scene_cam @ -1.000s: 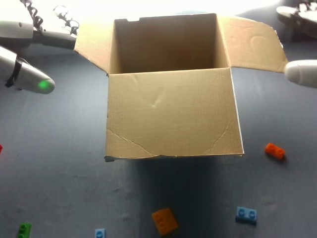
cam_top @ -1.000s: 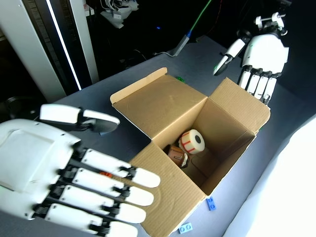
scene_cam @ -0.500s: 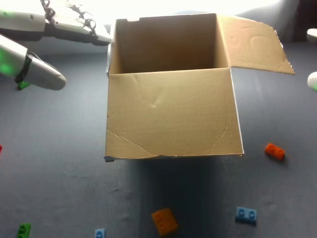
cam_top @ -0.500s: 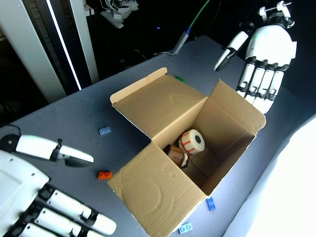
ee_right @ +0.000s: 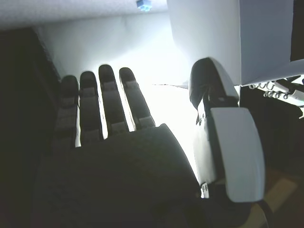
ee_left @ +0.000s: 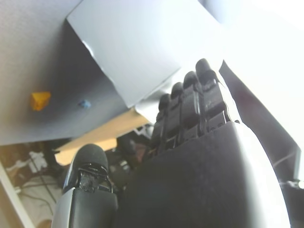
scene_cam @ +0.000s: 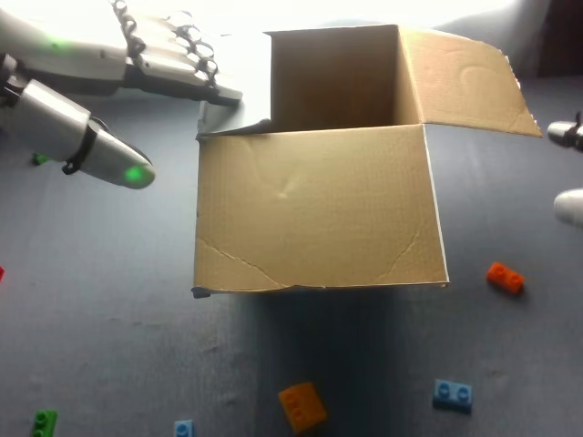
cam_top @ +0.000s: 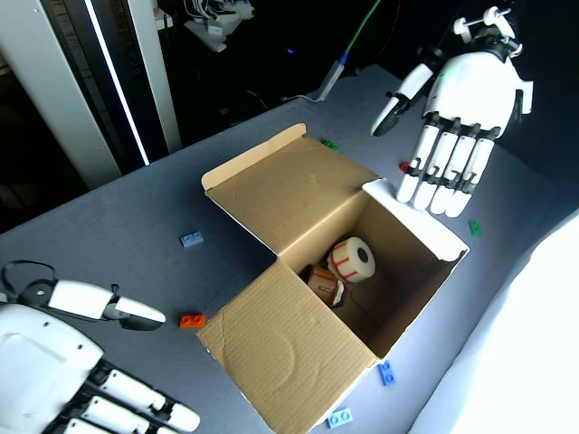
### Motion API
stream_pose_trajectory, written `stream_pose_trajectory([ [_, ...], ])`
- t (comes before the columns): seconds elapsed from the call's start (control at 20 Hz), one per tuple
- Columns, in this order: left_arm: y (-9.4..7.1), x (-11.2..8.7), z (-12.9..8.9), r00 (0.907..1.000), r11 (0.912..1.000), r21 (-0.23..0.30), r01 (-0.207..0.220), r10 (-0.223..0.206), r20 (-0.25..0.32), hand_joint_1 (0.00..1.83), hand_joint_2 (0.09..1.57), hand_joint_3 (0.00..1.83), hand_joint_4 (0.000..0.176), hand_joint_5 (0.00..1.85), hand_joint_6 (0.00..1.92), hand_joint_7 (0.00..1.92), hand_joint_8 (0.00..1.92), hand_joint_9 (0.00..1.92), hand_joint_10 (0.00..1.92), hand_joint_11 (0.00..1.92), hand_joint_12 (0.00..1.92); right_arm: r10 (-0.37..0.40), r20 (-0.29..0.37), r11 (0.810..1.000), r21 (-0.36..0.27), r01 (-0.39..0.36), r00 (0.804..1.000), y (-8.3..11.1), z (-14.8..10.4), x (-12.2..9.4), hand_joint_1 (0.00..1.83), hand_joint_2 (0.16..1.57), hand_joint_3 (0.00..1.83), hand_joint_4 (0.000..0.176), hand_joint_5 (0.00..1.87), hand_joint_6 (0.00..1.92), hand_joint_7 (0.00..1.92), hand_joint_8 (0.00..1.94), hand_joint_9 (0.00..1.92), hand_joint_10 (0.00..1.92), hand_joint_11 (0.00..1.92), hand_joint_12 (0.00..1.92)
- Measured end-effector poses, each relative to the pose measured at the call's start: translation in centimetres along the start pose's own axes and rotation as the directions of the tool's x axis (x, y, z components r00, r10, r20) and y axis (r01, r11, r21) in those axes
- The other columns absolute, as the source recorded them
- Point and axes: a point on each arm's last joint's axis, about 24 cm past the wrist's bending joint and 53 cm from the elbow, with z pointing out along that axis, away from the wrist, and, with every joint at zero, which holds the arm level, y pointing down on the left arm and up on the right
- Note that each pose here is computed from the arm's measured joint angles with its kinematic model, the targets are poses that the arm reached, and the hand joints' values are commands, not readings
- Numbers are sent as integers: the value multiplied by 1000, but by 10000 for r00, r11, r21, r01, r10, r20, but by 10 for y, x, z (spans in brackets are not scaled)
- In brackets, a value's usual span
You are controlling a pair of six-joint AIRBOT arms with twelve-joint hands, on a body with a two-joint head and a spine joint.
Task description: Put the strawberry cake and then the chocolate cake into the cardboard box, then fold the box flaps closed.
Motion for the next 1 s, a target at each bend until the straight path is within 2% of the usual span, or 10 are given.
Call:
stream_pose_trajectory([
  [0.1,-3,4,8,9993,9996,-3,-290,290,-223,0,1260,0,1,37,2,73,1,74,3,0,382,-674,-713,9974,-316,653,9952,6,4,31,0,1231,0,0,100,7,148,4,113,4,0,182],
  [0.2,-6,6,13,9985,9990,21,-441,441,-335,0,1256,0,0,48,5,83,3,84,5,0,419,-906,-978,9946,-586,851,9911,12,7,47,0,1228,0,0,85,4,131,1,92,2,0,144],
  [0.3,-8,5,18,9981,9987,64,-501,503,-359,0,1268,2,10,48,1,74,0,74,0,0,374,-1065,-1031,9920,-786,986,9890,17,11,57,0,1230,0,0,87,1,127,2,91,1,0,150],
  [0.4,-8,8,20,9971,9981,3,-622,621,-447,0,1270,3,6,59,6,82,4,79,3,0,371,-1132,-1038,9911,-818,1050,9881,18,12,59,0,1232,1,0,86,0,125,1,90,1,0,146],
  [0.6,-5,22,26,9951,9980,-83,-633,625,-762,0,1272,2,5,57,2,80,1,64,0,0,359,-1011,-661,9900,-1051,939,9927,29,16,49,0,1234,0,0,73,0,126,0,96,1,0,186],
  [0.7,-4,25,26,9950,9982,-120,-588,576,-812,0,1274,2,10,52,0,75,0,64,0,0,351,-912,-297,9880,-1281,867,9954,40,18,34,0,1238,3,0,84,4,145,5,105,4,0,133],
  [0.8,-4,26,26,9956,9986,-114,-516,505,-795,0,1268,0,9,63,3,86,2,73,2,0,399,-736,199,9861,-1480,757,9971,51,18,12,0,1238,1,0,87,3,147,3,111,4,0,184],
  [0.9,-3,27,27,9957,9987,-127,-493,481,-796,0,1269,0,12,68,2,90,1,75,2,0,338,-539,552,9839,-1673,625,9970,61,13,-3,0,1238,1,0,78,0,150,1,111,2,0,226],
  [1.0,-3,27,27,9958,9988,-126,-466,454,-797,0,1273,1,11,70,3,92,3,72,1,0,330,-520,695,9786,-1951,647,9962,75,8,-10,0,1240,1,0,84,4,141,4,99,2,0,190],
])
